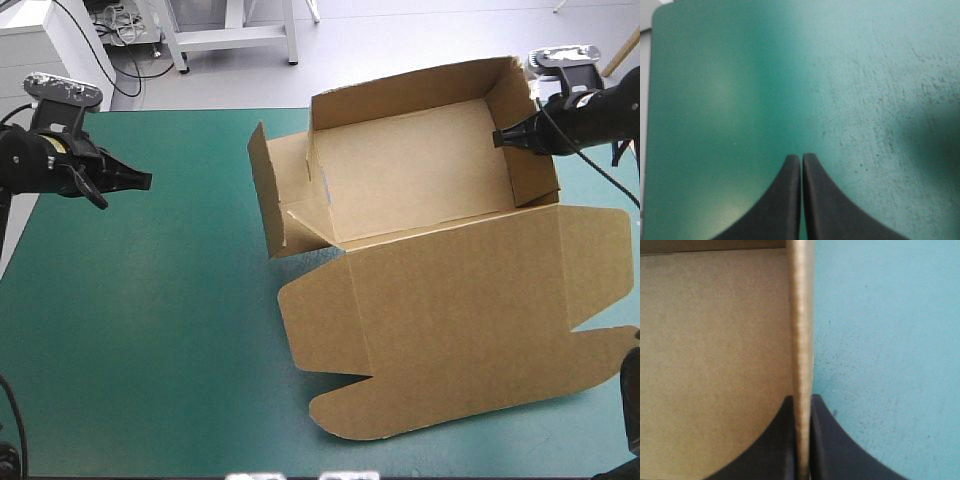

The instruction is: Fold the box

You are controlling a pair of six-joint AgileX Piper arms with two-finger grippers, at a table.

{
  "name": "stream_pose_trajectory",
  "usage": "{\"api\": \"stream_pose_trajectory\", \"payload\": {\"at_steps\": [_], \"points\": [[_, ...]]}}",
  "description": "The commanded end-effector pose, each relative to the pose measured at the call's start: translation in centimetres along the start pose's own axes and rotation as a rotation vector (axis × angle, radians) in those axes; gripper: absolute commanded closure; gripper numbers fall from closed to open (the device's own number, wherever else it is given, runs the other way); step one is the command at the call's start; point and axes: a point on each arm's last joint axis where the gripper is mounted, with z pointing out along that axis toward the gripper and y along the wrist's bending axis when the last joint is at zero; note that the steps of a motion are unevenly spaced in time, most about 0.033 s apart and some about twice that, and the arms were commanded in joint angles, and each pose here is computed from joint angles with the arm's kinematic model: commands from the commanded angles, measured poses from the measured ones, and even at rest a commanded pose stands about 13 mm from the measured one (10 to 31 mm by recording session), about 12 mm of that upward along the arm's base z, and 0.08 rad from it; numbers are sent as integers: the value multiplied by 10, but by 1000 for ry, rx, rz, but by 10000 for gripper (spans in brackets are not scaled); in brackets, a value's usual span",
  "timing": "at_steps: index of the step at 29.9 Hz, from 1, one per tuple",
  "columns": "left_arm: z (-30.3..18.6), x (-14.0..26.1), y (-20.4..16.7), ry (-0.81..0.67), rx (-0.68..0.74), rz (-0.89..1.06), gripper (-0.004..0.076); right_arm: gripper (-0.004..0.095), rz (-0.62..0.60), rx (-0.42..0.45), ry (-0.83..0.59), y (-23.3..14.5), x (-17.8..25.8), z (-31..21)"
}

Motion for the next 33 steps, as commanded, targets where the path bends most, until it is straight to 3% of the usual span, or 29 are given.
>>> {"api": "stream_pose_trajectory", "payload": {"at_steps": [1, 9, 15, 25, 30, 33], "points": [[3, 5, 10, -3, 93, -65, 731, 929, -30, -1, -163, 11, -7, -50], [61, 42, 33, 39, 199, -221, 731, 930, -38, -28, -237, 24, -5, -79], [103, 69, 22, -14, 312, -254, 731, 930, -38, -33, -267, 29, -2, -92], [143, 92, 14, -17, 388, -383, 719, 930, -24, -118, -308, 39, -3, -100], [144, 85, 7, -80, 508, -417, 582, 930, -24, -123, -309, 39, -4, -100], [139, 77, -1, -158, 627, -404, 415, 930, -30, -126, -310, 40, -4, -100]]}}
